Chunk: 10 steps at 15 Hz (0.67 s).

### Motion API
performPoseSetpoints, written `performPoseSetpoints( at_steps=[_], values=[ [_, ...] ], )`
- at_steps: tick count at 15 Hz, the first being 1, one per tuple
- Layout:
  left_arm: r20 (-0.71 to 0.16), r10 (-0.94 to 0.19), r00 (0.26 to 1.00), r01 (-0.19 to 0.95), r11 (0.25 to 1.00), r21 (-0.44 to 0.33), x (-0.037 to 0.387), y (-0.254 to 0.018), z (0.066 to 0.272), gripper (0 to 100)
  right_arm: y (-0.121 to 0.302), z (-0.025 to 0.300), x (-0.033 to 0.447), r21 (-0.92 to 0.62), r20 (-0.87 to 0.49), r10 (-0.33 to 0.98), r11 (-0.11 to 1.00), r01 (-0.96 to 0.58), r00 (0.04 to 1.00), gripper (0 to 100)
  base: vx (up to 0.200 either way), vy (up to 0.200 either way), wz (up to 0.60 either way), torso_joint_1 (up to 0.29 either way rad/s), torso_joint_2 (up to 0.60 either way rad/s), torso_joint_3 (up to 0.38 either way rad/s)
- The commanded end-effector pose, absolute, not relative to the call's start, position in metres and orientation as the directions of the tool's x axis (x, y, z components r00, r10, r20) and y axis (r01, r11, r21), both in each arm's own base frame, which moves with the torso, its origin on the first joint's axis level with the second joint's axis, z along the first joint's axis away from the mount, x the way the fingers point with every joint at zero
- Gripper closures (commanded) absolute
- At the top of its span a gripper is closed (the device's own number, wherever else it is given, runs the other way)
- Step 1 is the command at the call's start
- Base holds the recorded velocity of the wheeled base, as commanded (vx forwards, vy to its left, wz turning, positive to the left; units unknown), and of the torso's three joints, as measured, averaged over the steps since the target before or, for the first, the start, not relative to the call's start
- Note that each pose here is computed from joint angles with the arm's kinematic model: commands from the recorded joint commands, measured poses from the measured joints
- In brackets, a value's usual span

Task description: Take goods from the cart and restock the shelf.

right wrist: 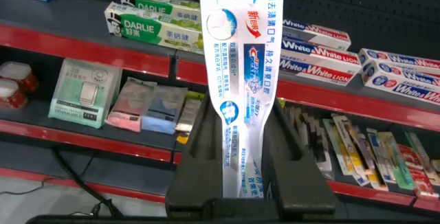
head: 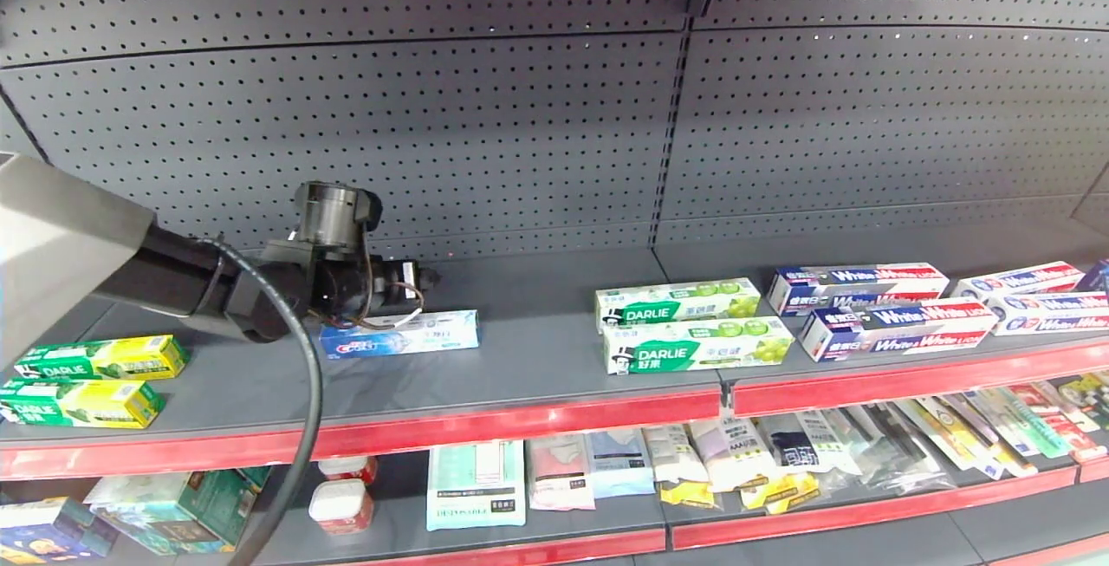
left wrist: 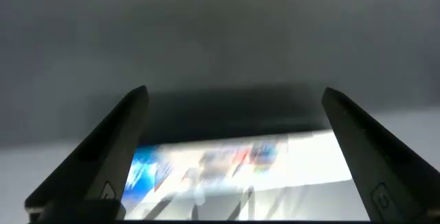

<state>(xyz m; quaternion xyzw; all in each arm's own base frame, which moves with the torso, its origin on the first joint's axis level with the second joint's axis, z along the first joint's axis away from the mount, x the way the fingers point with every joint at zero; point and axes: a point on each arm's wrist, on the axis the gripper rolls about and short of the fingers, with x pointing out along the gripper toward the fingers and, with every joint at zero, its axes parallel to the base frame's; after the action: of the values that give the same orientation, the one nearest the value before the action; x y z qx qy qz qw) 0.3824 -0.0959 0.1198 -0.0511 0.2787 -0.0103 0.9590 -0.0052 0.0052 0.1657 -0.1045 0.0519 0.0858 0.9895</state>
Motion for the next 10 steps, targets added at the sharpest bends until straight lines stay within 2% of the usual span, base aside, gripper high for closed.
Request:
performPoseSetpoints(
  at_steps=[1, 5, 10],
  values=[
    [-0.556, -0.040, 0.830, -0.014, 0.996, -0.091, 0.394, -0.105, 0.111, 0, 0.005, 0.164, -0.005, -0.196, -0.125, 0.159, 0.964, -0.182, 0.979, 100, 0.000, 0.000, 0.00, 0.000, 0.00, 0.000],
    [-0.571, -0.061, 0.819, -0.012, 0.992, -0.125, 0.391, -0.119, 0.110, 0, 0.005, 0.163, -0.005, -0.196, -0.127, 0.159, 0.964, -0.182, 0.979, 100, 0.000, 0.000, 0.00, -0.001, 0.01, -0.001],
    [-0.598, -0.023, 0.802, -0.058, 0.992, -0.116, 0.392, -0.115, 0.104, 0, 0.005, 0.161, -0.005, -0.195, -0.130, 0.159, 0.964, -0.183, 0.979, 100, 0.000, 0.000, 0.00, 0.000, 0.00, 0.000]
  ],
)
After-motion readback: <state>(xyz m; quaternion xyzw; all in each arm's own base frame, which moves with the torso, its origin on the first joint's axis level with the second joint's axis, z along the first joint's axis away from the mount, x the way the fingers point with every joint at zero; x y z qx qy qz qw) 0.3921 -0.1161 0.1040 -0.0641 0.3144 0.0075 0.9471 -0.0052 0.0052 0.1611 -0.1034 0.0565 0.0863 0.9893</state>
